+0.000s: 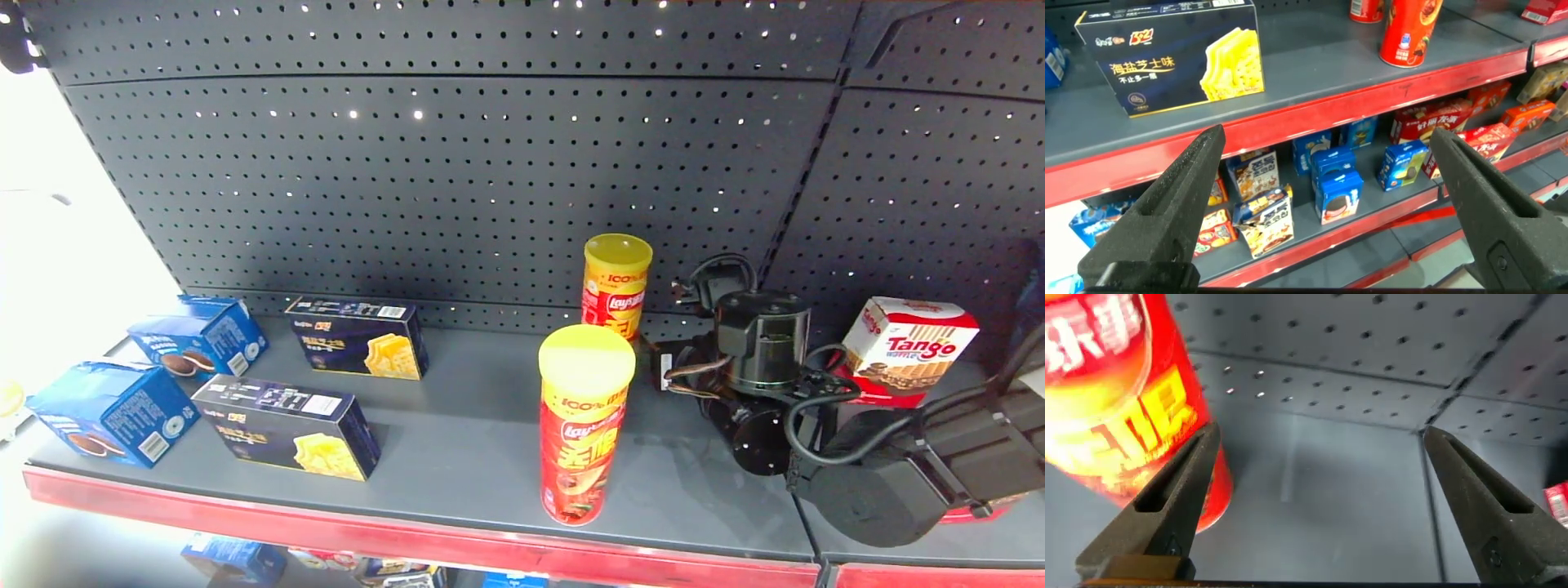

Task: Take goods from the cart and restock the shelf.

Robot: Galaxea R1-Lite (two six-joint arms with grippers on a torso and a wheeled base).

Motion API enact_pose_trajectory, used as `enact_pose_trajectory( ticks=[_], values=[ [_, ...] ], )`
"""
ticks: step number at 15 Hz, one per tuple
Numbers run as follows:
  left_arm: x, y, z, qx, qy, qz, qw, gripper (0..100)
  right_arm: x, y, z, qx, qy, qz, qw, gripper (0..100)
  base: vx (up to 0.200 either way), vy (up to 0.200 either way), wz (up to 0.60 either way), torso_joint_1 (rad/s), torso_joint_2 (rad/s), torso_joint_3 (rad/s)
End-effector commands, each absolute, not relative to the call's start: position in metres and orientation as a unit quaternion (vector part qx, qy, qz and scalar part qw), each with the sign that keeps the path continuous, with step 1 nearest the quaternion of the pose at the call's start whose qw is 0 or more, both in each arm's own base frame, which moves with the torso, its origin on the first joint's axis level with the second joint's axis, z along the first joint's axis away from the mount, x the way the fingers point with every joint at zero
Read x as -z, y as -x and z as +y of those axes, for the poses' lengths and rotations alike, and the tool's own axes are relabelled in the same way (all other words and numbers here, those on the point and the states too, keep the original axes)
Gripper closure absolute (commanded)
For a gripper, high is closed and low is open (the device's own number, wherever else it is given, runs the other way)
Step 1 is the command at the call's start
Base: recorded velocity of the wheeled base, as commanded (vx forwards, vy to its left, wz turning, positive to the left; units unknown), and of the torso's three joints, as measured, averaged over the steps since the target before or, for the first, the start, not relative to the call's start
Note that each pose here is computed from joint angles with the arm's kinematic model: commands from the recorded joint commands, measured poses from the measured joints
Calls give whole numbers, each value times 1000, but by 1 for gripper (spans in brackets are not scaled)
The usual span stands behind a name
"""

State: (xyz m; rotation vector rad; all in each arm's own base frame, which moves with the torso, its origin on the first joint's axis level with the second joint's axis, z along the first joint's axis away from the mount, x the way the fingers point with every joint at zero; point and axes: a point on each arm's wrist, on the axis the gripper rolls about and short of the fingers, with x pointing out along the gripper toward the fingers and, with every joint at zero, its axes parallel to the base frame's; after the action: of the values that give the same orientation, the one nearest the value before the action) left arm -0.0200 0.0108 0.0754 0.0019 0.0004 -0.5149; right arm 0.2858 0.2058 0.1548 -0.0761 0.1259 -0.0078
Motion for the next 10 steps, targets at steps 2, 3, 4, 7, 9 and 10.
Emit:
enact_pose_trajectory(
  ticks=[2, 3, 4, 7, 9, 10],
  values=[
    [-75, 20, 11, 255, -1, 0, 967, 0, -152, -281, 214, -8, 41, 64, 997, 0, 0, 0, 0, 0, 0, 0],
    [-75, 20, 11, 255, -1, 1, 967, 0, -152, -280, 216, -11, 39, 64, 997, 0, 0, 0, 0, 0, 0, 0],
    [-75, 20, 11, 255, -1, 1, 967, 0, -152, -279, 215, -8, 40, 63, 997, 0, 0, 0, 0, 0, 0, 0],
    [-75, 20, 11, 254, -1, 0, 967, 0, -155, -279, 206, 5, 39, 64, 997, 0, 0, 0, 0, 0, 0, 0],
    [-75, 20, 11, 255, -1, 1, 967, 0, -168, -276, 195, 12, 32, 51, 998, 0, 0, 0, 0, 0, 0, 0],
    [-75, 20, 11, 254, -1, 0, 967, 0, -174, -271, 190, 10, 31, 48, 998, 0, 0, 0, 0, 0, 0, 0]
  ],
)
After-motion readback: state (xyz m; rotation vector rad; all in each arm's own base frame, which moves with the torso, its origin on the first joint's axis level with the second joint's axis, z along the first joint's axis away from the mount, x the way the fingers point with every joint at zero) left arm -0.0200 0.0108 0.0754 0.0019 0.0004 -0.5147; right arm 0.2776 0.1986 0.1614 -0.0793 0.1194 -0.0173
